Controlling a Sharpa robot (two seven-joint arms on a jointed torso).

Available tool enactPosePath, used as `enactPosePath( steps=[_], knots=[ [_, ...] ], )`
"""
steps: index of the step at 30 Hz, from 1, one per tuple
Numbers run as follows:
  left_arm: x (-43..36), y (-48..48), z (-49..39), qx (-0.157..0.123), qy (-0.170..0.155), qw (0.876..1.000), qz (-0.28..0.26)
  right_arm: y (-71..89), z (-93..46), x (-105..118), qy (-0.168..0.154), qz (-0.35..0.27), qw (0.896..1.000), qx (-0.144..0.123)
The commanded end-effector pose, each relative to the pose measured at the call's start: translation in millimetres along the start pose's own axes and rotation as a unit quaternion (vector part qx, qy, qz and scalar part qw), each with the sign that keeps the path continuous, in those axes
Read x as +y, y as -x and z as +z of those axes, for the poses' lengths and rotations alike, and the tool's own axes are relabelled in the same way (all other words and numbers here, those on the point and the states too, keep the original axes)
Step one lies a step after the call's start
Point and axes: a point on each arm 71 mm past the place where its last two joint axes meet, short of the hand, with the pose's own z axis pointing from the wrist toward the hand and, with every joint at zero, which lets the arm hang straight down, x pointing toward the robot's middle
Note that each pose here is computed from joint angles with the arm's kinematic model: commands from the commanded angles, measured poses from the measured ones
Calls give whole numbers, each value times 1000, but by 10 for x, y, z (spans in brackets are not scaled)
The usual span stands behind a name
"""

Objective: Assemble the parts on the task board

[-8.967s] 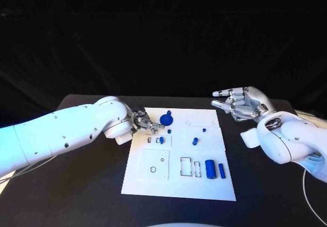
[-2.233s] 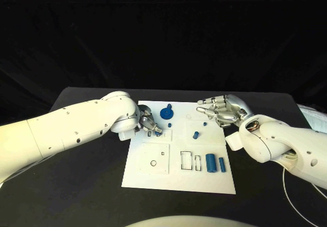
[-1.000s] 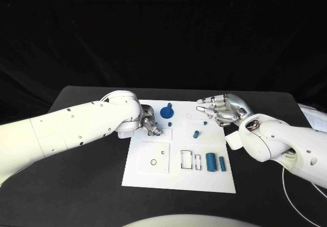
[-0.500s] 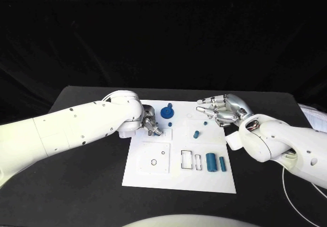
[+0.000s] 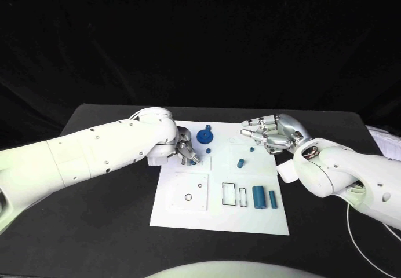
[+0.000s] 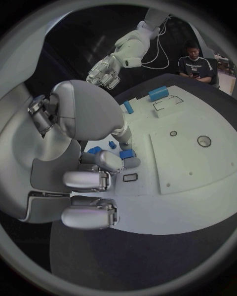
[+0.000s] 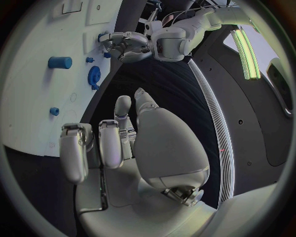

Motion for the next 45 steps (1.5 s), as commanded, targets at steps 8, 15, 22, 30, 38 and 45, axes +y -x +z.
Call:
enactPosePath(
  steps=[8,15,22,30,38,45],
  knots=[
    [24,-59,50,29,9,1000,2,-33,-6,13,5,-1,1000,13],
    [21,-58,55,30,9,1000,2,-38,-5,13,5,-2,1000,15],
    [33,-54,60,31,11,999,2,-38,-8,13,5,-2,1000,16],
    [36,-60,58,35,11,999,5,-39,-11,13,5,-2,1000,17],
    [87,-24,49,16,17,1000,-6,-40,-11,14,6,-1,1000,16],
    [144,-1,26,4,19,1000,-15,-37,-10,11,6,-2,1000,15]
  ],
)
